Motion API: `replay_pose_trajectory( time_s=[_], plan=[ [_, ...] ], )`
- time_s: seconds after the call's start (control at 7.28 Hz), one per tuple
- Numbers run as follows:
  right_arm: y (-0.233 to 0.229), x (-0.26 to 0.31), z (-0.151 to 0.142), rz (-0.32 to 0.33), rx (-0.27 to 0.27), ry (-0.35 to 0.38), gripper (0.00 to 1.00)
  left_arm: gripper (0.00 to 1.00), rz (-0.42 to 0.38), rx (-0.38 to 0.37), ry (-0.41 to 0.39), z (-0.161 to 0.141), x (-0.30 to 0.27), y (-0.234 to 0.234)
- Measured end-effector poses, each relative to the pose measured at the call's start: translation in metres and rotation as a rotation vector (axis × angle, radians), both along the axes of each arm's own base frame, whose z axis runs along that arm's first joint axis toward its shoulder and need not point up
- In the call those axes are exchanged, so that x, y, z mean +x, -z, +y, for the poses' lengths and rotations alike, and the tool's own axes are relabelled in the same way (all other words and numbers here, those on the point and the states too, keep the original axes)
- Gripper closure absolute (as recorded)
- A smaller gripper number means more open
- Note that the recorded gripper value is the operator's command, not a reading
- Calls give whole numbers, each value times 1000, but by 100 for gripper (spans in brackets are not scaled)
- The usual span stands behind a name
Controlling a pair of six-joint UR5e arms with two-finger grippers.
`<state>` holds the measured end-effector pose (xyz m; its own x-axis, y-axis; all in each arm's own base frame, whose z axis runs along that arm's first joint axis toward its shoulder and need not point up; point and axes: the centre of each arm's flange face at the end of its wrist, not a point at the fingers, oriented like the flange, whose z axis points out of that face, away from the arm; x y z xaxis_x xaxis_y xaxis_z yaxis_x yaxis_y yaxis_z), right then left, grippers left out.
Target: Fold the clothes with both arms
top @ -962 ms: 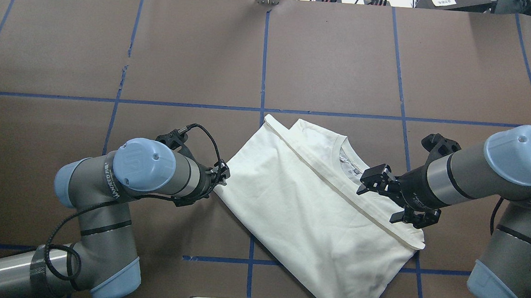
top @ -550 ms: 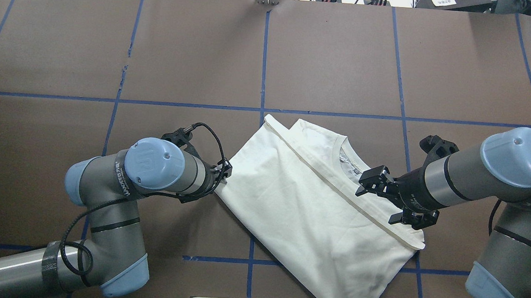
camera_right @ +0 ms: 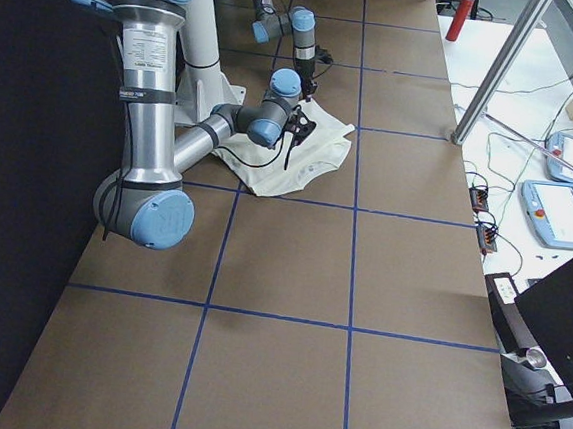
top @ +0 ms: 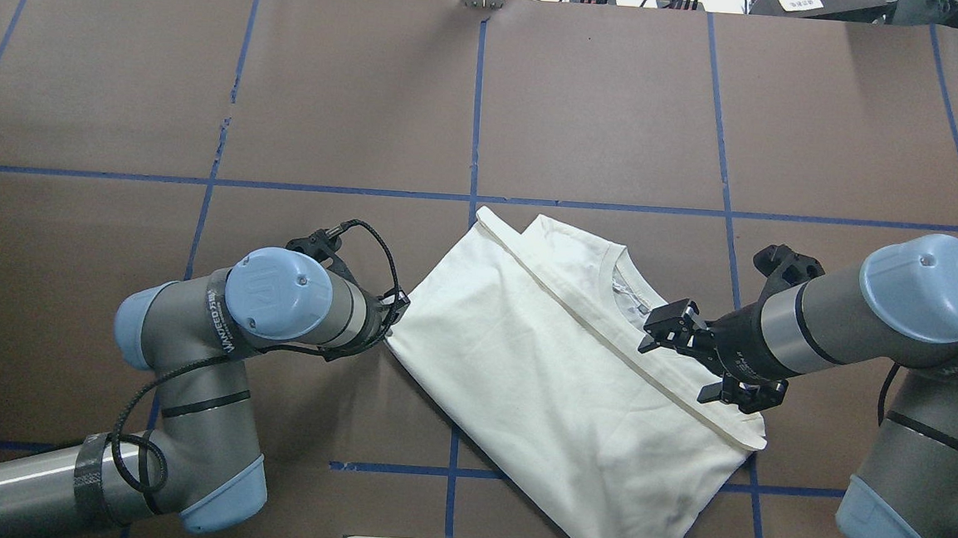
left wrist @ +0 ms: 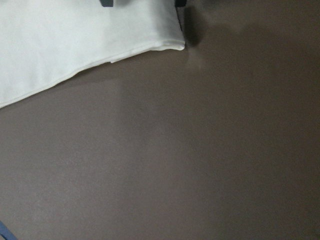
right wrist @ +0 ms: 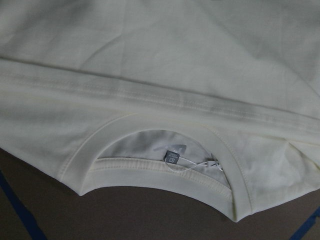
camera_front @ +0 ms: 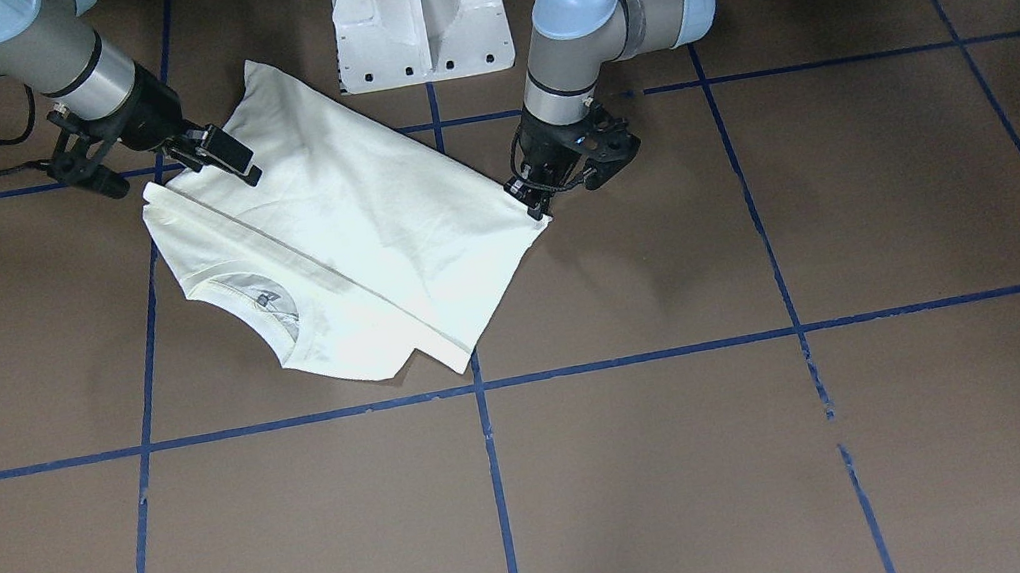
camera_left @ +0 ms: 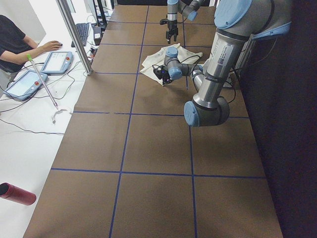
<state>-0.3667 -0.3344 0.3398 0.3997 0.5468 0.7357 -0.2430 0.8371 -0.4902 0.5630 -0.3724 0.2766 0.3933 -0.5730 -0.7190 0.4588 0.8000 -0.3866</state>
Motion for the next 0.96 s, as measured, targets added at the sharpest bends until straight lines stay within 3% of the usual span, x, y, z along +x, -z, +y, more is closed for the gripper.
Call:
replay_pose_trajectory(
  time_s=[0.27,0.41,0.55,0.82,0.96],
  plan=[
    [1,-2,1,-1,2,2,0,100,-33,76,2,-27,-21,5],
    [1,-2,1,-1,2,2,0,100,-53,143,14,-56,-41,11],
    [2,-2,1,-3,3,2,0,100,-67,199,58,-101,-62,17],
    [9,-4,0,-15,10,2,0,100,-72,249,174,-220,-70,24],
    [14,-5,-1,-23,15,1,0,75,-67,263,222,-276,-66,24]
  ],
)
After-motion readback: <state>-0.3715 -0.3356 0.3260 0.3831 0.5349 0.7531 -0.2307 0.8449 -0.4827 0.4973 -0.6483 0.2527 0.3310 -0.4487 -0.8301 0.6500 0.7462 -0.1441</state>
